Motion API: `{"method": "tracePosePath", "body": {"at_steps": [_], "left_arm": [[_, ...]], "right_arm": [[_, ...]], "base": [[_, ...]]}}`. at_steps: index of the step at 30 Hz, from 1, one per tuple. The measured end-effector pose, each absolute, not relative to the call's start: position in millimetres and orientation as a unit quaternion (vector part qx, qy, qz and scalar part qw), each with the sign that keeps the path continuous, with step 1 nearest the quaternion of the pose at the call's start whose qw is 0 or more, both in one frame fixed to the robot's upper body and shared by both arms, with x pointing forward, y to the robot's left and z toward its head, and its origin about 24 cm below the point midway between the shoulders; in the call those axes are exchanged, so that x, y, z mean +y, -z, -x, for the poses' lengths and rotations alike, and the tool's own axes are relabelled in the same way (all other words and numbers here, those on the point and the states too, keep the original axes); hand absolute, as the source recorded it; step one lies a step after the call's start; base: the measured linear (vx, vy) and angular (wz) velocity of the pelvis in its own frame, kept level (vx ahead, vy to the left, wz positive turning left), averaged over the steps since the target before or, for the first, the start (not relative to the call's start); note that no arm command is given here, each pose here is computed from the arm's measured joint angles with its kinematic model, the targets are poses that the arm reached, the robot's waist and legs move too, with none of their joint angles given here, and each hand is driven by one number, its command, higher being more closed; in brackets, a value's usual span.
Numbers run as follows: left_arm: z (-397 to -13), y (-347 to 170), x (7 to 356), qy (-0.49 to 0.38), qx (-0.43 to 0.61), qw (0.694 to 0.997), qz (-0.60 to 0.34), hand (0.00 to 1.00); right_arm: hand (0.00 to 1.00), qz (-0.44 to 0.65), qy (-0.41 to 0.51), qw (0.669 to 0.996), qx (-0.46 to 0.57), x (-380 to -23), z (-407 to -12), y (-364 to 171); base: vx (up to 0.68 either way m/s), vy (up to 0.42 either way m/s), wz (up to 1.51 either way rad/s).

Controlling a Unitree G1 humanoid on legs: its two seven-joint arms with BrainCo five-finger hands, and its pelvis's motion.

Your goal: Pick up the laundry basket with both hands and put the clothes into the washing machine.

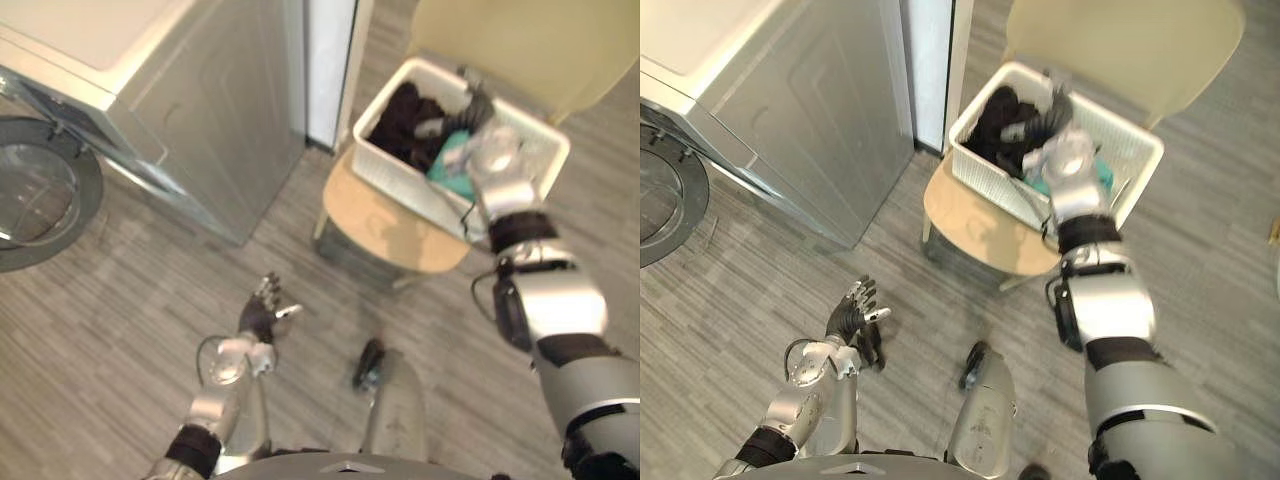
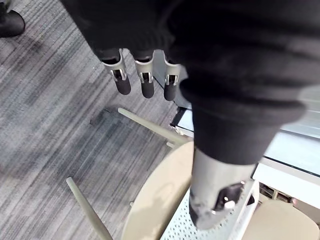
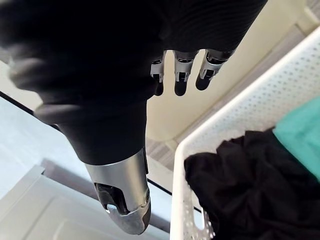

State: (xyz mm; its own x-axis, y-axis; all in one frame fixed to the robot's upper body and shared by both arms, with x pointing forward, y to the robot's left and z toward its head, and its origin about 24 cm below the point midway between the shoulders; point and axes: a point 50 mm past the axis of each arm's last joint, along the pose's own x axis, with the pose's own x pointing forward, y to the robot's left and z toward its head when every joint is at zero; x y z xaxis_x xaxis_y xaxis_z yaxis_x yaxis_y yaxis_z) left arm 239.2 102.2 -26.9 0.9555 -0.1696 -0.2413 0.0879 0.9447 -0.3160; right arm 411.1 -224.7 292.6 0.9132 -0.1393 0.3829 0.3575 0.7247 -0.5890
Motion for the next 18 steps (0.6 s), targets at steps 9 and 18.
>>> {"method": "tracePosePath", "body": {"at_steps": [9, 18], "left_arm": [[-248.0, 18.3, 100.8, 0.036, 0.114, 0.971, 0.208, 0.00], [-252.0, 1.7, 83.2, 0.053, 0.082, 0.956, 0.276, 0.00]], "right_arm": [[0.00, 0.508, 0.192, 0.822, -0.171, -245.8, -397.0, -357.9], [0.00, 0.598, 0.196, 0.760, -0.162, -239.9, -395.6, -377.3]], "base": [[0.03, 0.069, -0.11], [0.10, -0.034, 0.05]]}}
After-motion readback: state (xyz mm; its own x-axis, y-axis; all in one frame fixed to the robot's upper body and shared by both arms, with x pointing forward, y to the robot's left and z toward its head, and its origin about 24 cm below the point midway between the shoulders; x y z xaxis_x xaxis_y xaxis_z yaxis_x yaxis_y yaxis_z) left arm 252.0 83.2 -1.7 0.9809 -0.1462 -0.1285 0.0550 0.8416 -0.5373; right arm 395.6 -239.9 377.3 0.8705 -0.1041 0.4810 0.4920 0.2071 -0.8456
